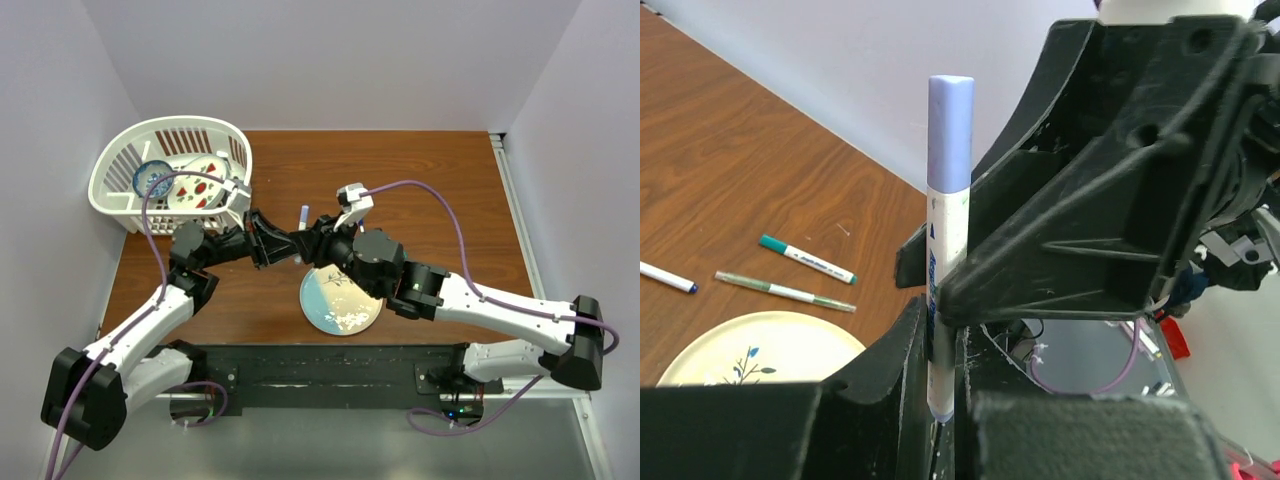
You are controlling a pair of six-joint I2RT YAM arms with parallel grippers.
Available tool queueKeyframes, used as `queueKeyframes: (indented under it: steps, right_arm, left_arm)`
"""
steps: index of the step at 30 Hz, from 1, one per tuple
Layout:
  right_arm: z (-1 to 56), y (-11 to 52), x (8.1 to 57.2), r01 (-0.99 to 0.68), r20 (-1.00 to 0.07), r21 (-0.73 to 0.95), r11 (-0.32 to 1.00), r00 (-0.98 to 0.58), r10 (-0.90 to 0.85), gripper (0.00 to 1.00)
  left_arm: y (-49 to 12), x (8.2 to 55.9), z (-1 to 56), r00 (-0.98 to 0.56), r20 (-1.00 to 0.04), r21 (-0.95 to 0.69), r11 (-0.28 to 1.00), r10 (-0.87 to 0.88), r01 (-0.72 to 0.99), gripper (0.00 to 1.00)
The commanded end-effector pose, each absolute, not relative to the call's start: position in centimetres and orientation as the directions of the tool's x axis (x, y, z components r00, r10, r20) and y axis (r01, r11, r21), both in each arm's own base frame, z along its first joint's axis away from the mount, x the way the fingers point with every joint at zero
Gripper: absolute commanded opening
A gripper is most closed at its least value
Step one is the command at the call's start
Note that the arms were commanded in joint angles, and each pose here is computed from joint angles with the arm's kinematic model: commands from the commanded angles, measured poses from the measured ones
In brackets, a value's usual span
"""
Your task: Insert the pens into the pen caps
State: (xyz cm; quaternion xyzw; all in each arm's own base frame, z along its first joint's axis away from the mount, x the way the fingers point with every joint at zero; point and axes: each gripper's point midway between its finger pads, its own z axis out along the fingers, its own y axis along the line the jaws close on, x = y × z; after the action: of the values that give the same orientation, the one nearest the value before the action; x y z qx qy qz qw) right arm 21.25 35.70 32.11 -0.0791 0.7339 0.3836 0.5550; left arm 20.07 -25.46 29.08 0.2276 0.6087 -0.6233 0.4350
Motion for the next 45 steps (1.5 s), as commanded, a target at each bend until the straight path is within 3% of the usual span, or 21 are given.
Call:
queueKeyframes:
  steps: [1, 3, 6, 7, 9, 10, 16, 19, 23, 28, 37, 45]
  right_arm:
    - [33.5, 37.3, 20.5, -0.578, -0.837, 0.546, 0.606, -0.406, 0.367, 0.16]
    - [33.2, 37.4, 20.7, -0.577, -0.842, 0.539, 0.614, -0.400, 0.362, 0.03]
    - [33.0, 37.1, 21.4, -0.572, -0.860, 0.508, 0.644, -0.378, 0.343, 0.00]
    - [33.4, 36.8, 21.6, -0.571, -0.865, 0.500, 0.650, -0.367, 0.343, 0.00]
    - [33.0, 35.5, 22.9, -0.550, -0.885, 0.460, 0.697, -0.344, 0.312, 0.00]
    - [33.1, 34.9, 23.5, -0.538, -0.890, 0.449, 0.713, -0.339, 0.304, 0.00]
    - [26.7, 29.0, 25.9, -0.475, -0.892, 0.215, 0.853, -0.451, -0.026, 0.00]
    - [21.4, 24.4, 25.4, -0.400, -0.803, 0.092, 0.912, -0.571, -0.170, 0.00]
    - [17.7, 17.9, 27.2, -0.261, -0.713, -0.003, 0.965, -0.677, -0.185, 0.00]
    - [13.3, 14.7, 28.3, -0.213, -0.592, -0.104, 0.971, -0.772, -0.233, 0.00]
    - [7.7, 13.3, 31.3, -0.192, -0.472, -0.145, 0.971, -0.849, -0.238, 0.04]
    - [3.7, 12.9, 31.6, -0.187, -0.405, -0.139, 0.973, -0.885, -0.228, 0.14]
  left_arm:
    - [-25.4, 19.4, 30.8, -0.465, -0.839, -0.503, 0.078, -0.282, 0.861, 0.00]
    - [-25.5, 19.3, 30.9, -0.464, -0.840, -0.500, 0.070, -0.280, 0.863, 0.00]
    - [-25.5, 19.0, 30.7, -0.465, -0.845, -0.495, 0.057, -0.265, 0.867, 0.14]
    - [-25.5, 19.0, 30.5, -0.469, -0.844, -0.498, 0.059, -0.260, 0.865, 0.26]
    - [-25.6, 19.1, 29.8, -0.482, -0.843, -0.510, 0.070, -0.240, 0.857, 0.39]
    - [-25.6, 19.0, 29.4, -0.486, -0.845, -0.510, 0.066, -0.221, 0.857, 0.60]
    - [-25.6, 20.5, 26.1, -0.519, -0.843, -0.537, 0.173, -0.137, 0.826, 0.88]
    - [-25.2, 23.1, 24.4, -0.536, -0.840, -0.533, 0.318, -0.089, 0.784, 0.91]
    - [-24.3, 24.0, 23.6, -0.550, -0.831, -0.536, 0.377, -0.079, 0.755, 0.97]
    - [-22.6, 25.4, 23.3, -0.524, -0.845, -0.501, 0.499, -0.108, 0.707, 1.00]
    - [-22.3, 25.4, 23.5, -0.512, -0.851, -0.496, 0.502, -0.118, 0.709, 1.00]
    - [-21.8, 25.8, 23.9, -0.502, -0.855, -0.492, 0.515, -0.131, 0.702, 1.00]
